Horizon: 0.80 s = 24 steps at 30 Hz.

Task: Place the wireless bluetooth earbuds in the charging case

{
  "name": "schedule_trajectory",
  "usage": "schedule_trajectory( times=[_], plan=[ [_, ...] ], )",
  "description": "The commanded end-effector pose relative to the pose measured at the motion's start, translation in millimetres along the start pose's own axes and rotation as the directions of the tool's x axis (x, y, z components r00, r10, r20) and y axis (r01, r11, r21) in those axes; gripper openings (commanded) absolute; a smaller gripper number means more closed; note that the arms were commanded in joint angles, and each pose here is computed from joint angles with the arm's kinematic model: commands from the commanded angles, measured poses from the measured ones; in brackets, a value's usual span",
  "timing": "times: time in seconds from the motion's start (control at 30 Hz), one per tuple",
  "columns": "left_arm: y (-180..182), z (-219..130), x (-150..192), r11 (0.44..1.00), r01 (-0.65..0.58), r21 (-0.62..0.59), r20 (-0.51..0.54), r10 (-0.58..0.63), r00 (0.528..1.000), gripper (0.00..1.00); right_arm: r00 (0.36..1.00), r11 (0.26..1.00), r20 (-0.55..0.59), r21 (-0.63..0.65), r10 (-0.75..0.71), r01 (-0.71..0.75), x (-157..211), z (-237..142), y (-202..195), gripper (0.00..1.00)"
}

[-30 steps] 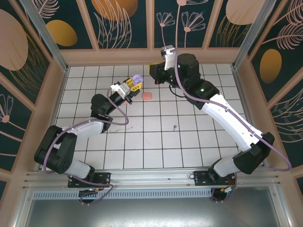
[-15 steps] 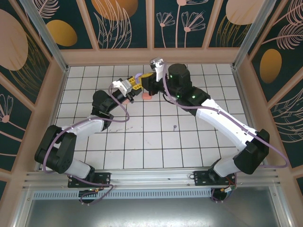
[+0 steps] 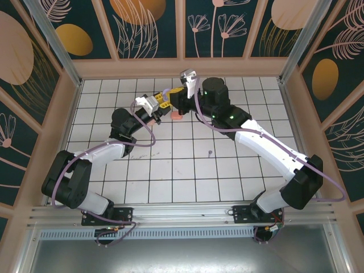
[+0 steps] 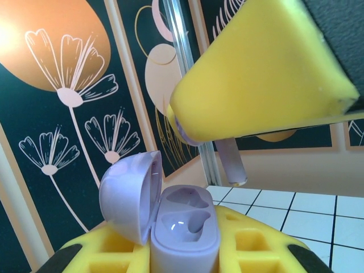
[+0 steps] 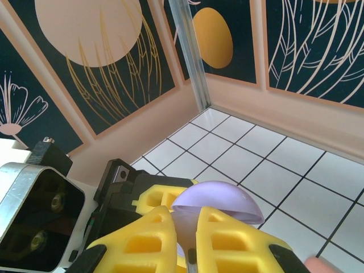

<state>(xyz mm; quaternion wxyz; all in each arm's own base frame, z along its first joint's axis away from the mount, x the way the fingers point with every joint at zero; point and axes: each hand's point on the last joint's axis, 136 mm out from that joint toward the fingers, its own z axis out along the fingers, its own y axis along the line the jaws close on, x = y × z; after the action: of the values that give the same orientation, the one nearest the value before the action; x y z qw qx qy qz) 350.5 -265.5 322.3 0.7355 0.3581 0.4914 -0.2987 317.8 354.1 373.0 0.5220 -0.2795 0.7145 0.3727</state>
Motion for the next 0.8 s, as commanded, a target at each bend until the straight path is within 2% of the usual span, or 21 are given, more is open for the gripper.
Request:
schedule_trajectory(
  times=[0.0, 0.4, 0.77],
  plan=[
    [-4.4, 4.4, -12.6, 1.000, -0.005, 0.030, 0.034, 0.004, 0.999, 0.00, 0.998, 1.000, 0.049, -0.012, -0.025, 0.026, -14.7, 4.3, 4.1, 0.11],
    [-7.3, 2.7, -15.5, 0.999, -0.013, 0.043, 0.035, 0.011, 0.999, 0.00, 0.999, 1.000, 0.044, 0.002, -0.019, 0.019, -12.1, 11.6, -2.4, 0.11],
    [-8.8, 2.5, -13.8, 0.999, -0.014, 0.050, 0.029, 0.013, 0.999, 0.00, 0.996, 1.000, 0.088, -0.015, -0.019, 0.021, -28.1, 0.7, 2.9, 0.10]
  ],
)
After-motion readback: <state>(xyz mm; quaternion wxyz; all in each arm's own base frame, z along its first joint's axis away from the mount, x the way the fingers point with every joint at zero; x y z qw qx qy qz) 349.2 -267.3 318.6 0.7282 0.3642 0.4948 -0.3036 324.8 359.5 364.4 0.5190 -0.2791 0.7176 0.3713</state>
